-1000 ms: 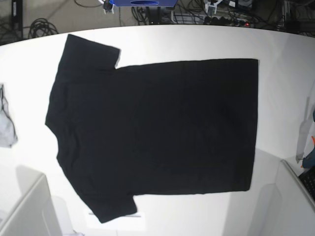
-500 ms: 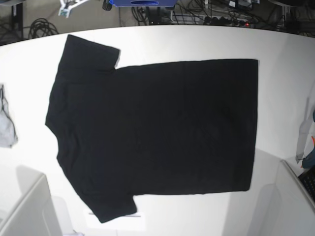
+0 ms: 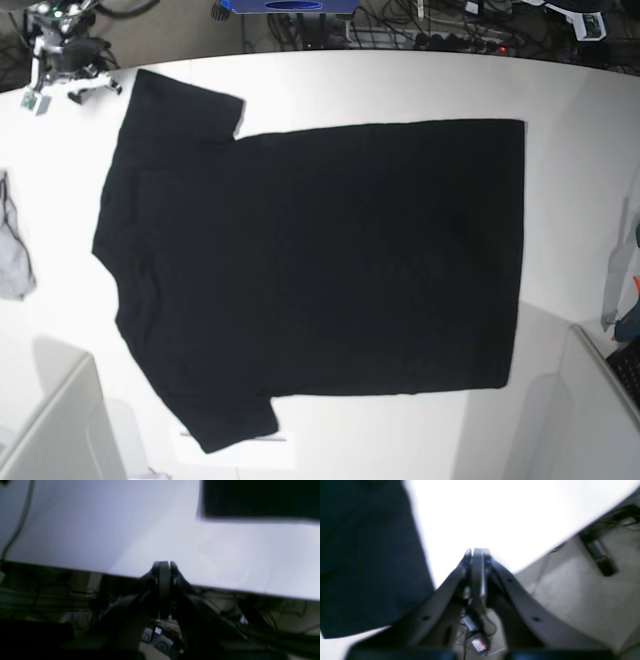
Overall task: Fold the T-shirt properly
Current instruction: 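Lower both grippers and grasp the shirt at each shoulder corner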
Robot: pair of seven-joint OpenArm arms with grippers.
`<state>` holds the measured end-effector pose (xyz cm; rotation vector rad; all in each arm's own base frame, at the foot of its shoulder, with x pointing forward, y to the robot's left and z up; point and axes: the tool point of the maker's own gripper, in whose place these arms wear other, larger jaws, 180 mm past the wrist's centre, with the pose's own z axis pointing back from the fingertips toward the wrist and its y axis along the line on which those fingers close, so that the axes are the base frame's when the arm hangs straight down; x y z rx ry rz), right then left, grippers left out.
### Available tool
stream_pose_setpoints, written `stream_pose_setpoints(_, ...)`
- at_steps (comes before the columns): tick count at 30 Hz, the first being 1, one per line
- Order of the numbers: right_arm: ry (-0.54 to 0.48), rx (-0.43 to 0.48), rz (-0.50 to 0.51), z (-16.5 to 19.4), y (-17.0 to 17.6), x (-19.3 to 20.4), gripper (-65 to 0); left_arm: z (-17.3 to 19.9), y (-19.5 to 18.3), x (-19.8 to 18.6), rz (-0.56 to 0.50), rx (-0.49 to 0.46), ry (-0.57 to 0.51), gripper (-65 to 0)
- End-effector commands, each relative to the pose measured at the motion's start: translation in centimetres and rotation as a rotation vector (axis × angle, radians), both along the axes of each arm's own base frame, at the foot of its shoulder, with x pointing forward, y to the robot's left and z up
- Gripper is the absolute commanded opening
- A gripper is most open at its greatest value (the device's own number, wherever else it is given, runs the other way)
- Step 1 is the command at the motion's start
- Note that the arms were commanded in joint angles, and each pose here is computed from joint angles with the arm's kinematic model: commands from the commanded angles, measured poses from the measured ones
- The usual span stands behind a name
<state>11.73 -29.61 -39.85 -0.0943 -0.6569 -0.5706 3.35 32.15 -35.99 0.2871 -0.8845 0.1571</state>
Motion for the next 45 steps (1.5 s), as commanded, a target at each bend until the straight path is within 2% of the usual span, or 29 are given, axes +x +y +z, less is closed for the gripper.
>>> stream_pose_setpoints(1,-0.037,-0.001,0.033,1.1,-0.2,1.4,-45.8,0.9,0.6,0.1,-0.008,0.026,-0.013,-65.0)
stream_pose_setpoints(3,-0.036,0.029,0.075,1.1,0.3,2.7,-35.7,1.3,0.6,0.4,-0.009,0.031,-0.025,-65.0)
stream_pose_setpoints(7,-0.046,0.073,0.121,0.2,0.5,4.3,-29.7,1.2,0.9,1.3,0.01,0.027,-0.056,-65.0)
stream_pose_setpoints(12,0.013,0.141,0.163,-1.8,0.7,4.7,-26.7,0.8,0.7,1.6,0.061,0.013,-0.092,-65.0)
stream_pose_setpoints(18,0.027,0.156,0.244,-2.4,2.0,4.7,-26.6,0.8,0.3,2.4,0.055,0.002,-0.107,-65.0)
stream_pose_setpoints(23,0.036,0.186,0.282,-3.0,3.9,4.7,-26.3,-1.3,0.3,1.9,0.086,-0.045,0.022,-65.0)
stream_pose_setpoints(24,0.042,0.192,0.303,-3.1,4.5,4.8,-26.3,-1.7,0.2,1.9,0.092,-0.056,0.042,-63.2)
stream_pose_setpoints(26,0.047,0.211,0.326,-3.5,5.5,5.0,-26.3,-1.9,0.1,2.0,0.093,-0.061,0.046,-50.8)
stream_pose_setpoints(27,0.053,0.223,0.331,-3.9,5.8,5.0,-26.3,-1.8,0.1,2.1,0.093,-0.062,0.043,-47.2)
stream_pose_setpoints(34,0.092,0.281,0.314,-5.8,6.5,3.7,-26.7,-1.4,-0.1,4.3,0.092,-0.072,-0.013,-32.7)
stream_pose_setpoints(37,0.1,0.28,0.32,-5.9,6.6,3.4,-26.7,-1.3,-0.2,5.2,0.142,-0.15,-0.063,-23.7)
stream_pose_setpoints(39,0.104,0.282,0.317,-5.9,6.6,3.2,-27.0,-1.3,-0.3,5.3,0.192,-0.228,-0.094,-21.1)
stream_pose_setpoints(41,0.106,0.286,0.31,-6.1,6.5,3.0,-31.5,-1.0,-0.5,6.6,0.204,-0.284,-0.132,-20.9)
stream_pose_setpoints(43,0.107,0.287,0.31,-6.1,6.5,3.0,-42.5,-1.7,-0.8,7.4,0.222,-0.338,-0.115,-19.9)
stream_pose_setpoints(45,0.107,0.287,0.31,-6.1,6.5,3.0,-57.6,-2.9,-1.1,8.3,0.248,-0.411,-0.074,-19.9)
